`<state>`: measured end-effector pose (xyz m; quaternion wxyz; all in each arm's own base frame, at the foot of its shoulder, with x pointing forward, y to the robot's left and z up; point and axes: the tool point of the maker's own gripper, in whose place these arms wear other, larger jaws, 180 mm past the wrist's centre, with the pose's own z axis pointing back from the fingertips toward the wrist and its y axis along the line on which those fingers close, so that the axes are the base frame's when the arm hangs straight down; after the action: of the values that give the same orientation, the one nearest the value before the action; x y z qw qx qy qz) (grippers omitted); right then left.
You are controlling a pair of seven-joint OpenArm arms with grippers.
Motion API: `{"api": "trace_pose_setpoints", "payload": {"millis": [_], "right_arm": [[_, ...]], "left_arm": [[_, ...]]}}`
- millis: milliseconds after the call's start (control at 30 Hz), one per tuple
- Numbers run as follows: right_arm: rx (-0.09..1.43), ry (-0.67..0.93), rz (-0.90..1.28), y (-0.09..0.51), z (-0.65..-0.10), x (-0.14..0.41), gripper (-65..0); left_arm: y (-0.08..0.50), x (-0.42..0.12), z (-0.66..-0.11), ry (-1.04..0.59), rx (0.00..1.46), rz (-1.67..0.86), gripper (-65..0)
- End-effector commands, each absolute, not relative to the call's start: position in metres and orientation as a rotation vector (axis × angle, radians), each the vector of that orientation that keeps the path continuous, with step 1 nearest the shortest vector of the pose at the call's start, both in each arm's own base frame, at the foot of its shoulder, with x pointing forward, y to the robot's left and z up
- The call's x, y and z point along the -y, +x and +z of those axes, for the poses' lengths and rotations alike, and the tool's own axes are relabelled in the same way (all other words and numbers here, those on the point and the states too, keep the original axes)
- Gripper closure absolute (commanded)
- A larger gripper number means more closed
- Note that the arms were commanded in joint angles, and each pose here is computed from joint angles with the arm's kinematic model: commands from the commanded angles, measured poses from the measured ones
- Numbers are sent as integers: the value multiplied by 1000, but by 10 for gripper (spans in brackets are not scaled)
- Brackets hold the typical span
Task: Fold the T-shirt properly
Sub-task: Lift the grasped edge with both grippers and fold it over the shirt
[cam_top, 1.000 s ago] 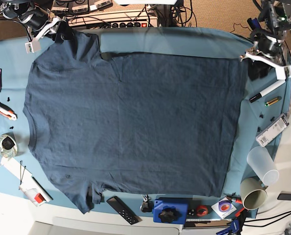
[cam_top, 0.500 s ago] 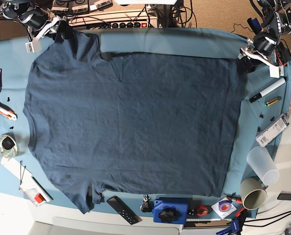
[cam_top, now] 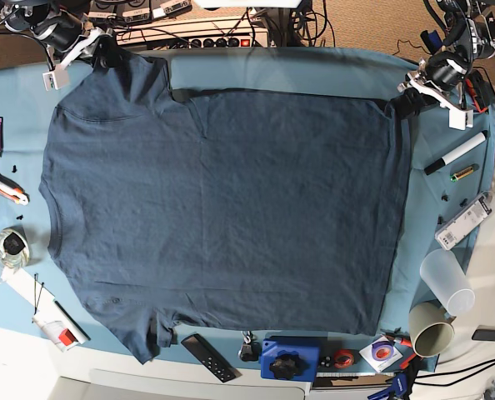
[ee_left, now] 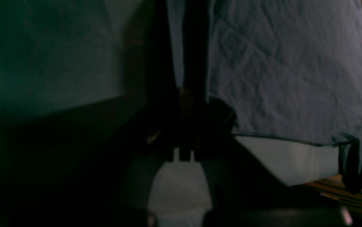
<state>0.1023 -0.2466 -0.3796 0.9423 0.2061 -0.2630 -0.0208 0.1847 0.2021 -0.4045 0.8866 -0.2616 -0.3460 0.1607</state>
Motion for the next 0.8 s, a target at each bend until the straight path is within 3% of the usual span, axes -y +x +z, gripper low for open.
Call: {"api": "trace_pose_setpoints", "payload": {"millis": [0, 133, 467, 767], "right_arm": [[584, 420, -27, 111, -370, 249, -122], [603, 420, -22, 118, -368, 249, 0], [674, 333, -7, 128, -343, 269, 0], [653, 251, -12, 102, -325, 288, 0]], "left_arm": [[185, -206, -402, -529, 731, 332, 0], [185, -208, -403, -516, 737, 328, 0], [186, -247, -374, -427, 807, 350, 0], [159, -247, -374, -466, 762, 371, 0]]}}
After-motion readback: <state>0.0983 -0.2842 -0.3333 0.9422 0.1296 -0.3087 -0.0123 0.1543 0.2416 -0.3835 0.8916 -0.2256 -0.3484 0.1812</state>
